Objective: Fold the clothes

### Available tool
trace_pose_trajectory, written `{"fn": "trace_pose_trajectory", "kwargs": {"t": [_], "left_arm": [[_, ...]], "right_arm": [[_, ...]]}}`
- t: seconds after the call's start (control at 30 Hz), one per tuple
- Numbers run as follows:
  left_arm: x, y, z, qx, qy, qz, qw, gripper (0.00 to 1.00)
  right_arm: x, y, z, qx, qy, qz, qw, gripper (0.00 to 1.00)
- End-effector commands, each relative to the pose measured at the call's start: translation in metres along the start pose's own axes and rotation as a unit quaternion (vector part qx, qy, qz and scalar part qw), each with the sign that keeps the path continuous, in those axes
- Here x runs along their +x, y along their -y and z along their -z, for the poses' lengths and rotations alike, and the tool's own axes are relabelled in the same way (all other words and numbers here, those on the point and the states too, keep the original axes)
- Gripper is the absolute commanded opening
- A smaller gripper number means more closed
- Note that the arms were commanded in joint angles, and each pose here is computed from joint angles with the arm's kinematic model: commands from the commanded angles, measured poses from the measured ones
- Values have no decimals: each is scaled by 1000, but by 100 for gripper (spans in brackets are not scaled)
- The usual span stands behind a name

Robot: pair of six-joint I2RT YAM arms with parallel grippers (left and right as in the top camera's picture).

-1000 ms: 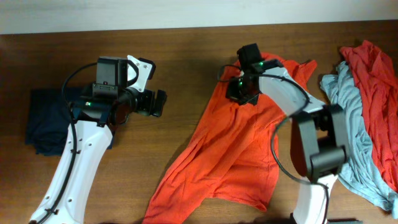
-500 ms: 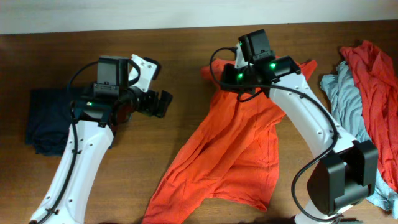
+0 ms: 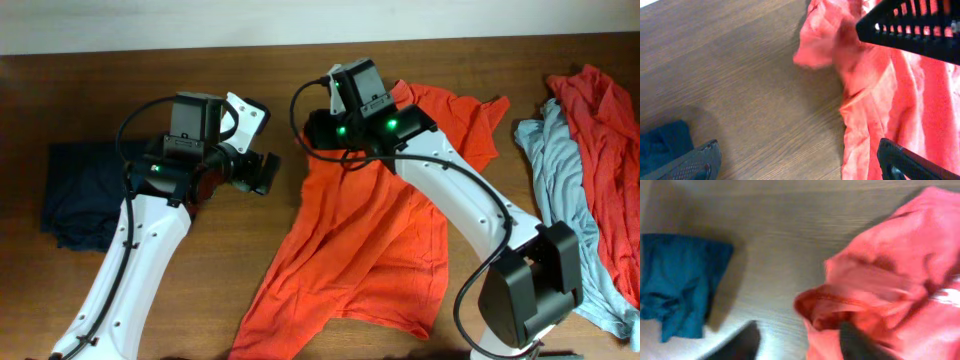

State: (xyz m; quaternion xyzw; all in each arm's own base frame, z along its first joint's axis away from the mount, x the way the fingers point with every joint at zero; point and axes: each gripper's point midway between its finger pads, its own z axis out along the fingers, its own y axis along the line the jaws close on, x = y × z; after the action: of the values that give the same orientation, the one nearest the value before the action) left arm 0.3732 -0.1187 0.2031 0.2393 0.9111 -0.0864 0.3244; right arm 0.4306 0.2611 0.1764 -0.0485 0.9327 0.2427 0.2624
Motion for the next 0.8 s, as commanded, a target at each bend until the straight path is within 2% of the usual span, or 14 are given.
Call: {"fn": "trace_pose_trajectory", "kwargs": {"t": [0.0,0.13,0.2,0.3,0.4,0.47,0.53,0.63,0.7,0.77], "left_arm": [[-7,-7,2,-17,6,-11,1000,99],[-10,-7,2,-17,12,-12,1000,99],[-10,-7,2,-17,13,-12,1000,99],[-9,-7,2,-17,10,-11,1000,99],[-10,-7,2,-17,12,-10,1000,99],[-10,-7,2,-17,12,-9,1000,99],[-9,-7,2,-17,9,-8,1000,99],[-8,-7,2,-17,9,-8,1000,99],[-9,-7,2,-17,10,-8,1000,99],[-9,-7,2,-18,10,-8,1000,99]], "right_arm": [[-18,41,10,40,18,-23,999,71],[-21,66,20,22,2,-54,998,71],[-22,84,24,36,-1,-71,997,66],[-15,103,22,51,-17,-93,994,53],[0,112,3,59,-42,-99,992,51],[15,118,-19,65,-66,-104,990,52],[26,125,-39,69,-85,-123,986,61],[39,123,-66,47,-106,-135,984,63],[45,119,-80,32,-113,-133,984,70],[49,117,-91,29,-117,-131,984,72]]}}
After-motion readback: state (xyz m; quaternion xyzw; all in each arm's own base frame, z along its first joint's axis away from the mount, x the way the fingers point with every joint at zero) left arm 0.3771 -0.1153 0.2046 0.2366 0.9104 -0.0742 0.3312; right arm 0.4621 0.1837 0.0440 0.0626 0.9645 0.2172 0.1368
